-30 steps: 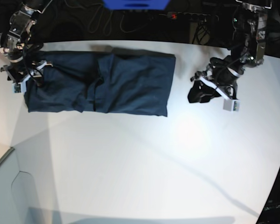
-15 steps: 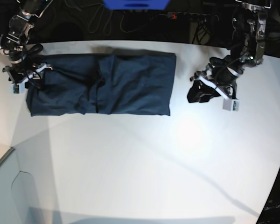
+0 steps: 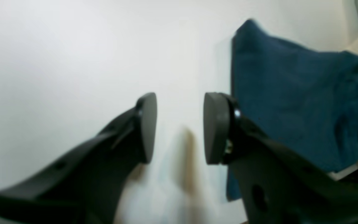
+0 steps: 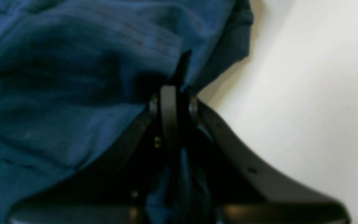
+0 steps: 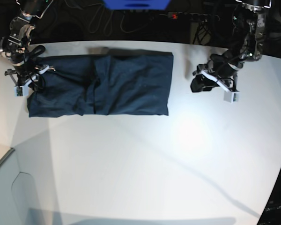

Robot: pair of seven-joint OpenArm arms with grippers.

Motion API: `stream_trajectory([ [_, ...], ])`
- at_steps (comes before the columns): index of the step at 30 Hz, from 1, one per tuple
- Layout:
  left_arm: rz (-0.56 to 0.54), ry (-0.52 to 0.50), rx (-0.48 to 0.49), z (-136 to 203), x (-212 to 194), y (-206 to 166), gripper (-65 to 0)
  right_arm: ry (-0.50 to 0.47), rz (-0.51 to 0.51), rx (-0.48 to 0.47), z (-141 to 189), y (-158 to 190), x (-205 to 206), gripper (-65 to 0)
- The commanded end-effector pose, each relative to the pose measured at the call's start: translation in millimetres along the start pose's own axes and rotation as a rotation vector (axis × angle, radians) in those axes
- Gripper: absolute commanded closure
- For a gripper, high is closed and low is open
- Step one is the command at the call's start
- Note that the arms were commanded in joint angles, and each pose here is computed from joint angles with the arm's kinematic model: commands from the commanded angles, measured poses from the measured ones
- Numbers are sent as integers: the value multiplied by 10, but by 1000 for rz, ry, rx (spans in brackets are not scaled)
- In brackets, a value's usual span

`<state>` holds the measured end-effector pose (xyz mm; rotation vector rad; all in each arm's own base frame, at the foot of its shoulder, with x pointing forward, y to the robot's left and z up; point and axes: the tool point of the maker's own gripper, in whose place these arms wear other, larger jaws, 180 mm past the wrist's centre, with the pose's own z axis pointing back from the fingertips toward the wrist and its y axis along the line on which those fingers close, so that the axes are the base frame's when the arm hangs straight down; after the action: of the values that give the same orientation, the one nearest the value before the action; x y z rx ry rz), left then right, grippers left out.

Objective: Layout the t-shirt on the table in an organized manner, then fold the t-shirt properly
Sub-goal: 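Move the left gripper aside and reposition the right gripper at the band end, then lift the band end with the right gripper and fold it over the stack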

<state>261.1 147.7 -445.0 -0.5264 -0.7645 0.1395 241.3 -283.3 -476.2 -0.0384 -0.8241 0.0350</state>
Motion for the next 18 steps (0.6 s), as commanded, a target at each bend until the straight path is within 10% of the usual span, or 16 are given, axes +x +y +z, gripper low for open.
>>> stream_trajectory([
  [1,-11,-47,-20,4,166,-35,-241,50,31,-3,12,-22,-62,0],
  [18,6,-75,13,65,247,95,-241,-254,267,-9,555,539,1089,0],
])
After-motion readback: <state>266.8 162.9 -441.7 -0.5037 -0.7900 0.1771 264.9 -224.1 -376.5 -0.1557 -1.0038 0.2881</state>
